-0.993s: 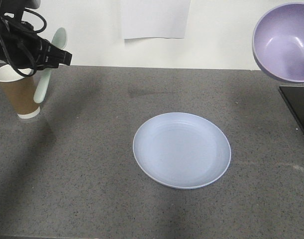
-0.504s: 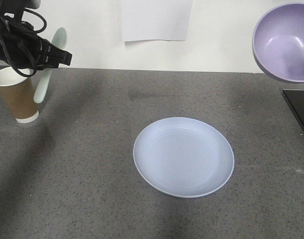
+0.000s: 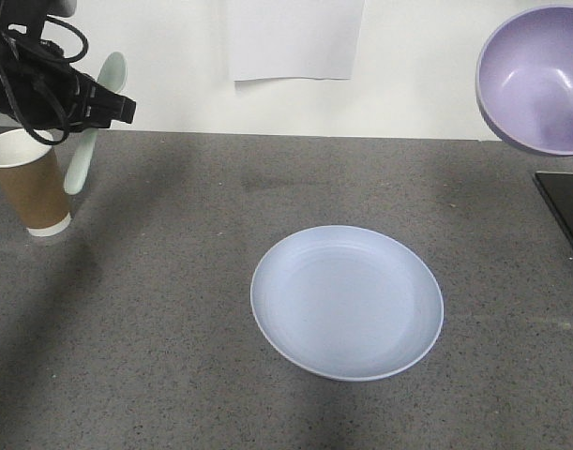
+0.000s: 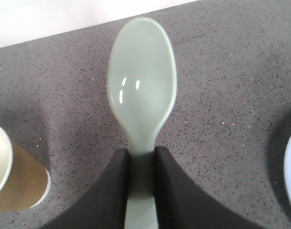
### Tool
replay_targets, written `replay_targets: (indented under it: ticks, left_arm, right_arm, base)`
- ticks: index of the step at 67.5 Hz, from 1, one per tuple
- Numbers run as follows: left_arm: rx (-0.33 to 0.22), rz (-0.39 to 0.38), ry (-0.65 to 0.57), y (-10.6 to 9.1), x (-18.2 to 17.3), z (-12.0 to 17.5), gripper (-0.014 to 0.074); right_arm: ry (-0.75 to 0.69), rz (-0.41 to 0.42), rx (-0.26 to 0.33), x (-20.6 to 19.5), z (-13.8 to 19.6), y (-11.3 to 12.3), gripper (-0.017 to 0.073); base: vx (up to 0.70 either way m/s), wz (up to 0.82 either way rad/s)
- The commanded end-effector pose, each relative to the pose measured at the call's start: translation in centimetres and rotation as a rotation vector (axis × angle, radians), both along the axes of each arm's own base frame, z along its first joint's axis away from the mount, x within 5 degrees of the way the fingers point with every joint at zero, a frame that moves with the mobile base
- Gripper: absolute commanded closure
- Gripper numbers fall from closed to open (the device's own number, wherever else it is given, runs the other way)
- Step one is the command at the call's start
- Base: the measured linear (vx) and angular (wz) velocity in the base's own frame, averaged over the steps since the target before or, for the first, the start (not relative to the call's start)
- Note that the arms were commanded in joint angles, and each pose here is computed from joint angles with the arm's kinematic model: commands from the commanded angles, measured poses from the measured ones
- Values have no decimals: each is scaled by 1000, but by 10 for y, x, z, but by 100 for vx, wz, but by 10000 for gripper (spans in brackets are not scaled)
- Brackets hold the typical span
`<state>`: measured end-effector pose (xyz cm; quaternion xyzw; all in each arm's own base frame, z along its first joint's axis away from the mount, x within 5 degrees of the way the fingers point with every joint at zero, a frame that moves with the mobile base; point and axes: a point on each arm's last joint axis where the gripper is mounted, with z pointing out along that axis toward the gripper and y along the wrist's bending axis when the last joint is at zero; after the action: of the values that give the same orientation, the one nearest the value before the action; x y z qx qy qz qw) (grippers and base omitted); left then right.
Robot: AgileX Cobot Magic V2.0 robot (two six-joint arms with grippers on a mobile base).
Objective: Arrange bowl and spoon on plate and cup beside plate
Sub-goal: 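Hold spoon and bowl while approaching the light blue plate, then move the lilac bowl with the right gripper over the plate and lower it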
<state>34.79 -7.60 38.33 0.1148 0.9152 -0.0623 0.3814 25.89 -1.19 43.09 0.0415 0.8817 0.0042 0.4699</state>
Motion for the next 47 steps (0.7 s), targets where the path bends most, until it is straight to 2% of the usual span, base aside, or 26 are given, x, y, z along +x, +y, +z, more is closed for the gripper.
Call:
replay_targets:
  ticks: [1, 47]
  left_arm:
    - [-35, -2, -116, -1, -7, 25, 600]
    - [-35, -2, -116, -1, -7, 25, 600]
  right_arm:
    - [-122, -4, -13, -6, 21, -1, 562]
    - [-122, -4, -13, -6, 21, -1, 562]
  base:
    - [0, 0]
    - [0, 0]
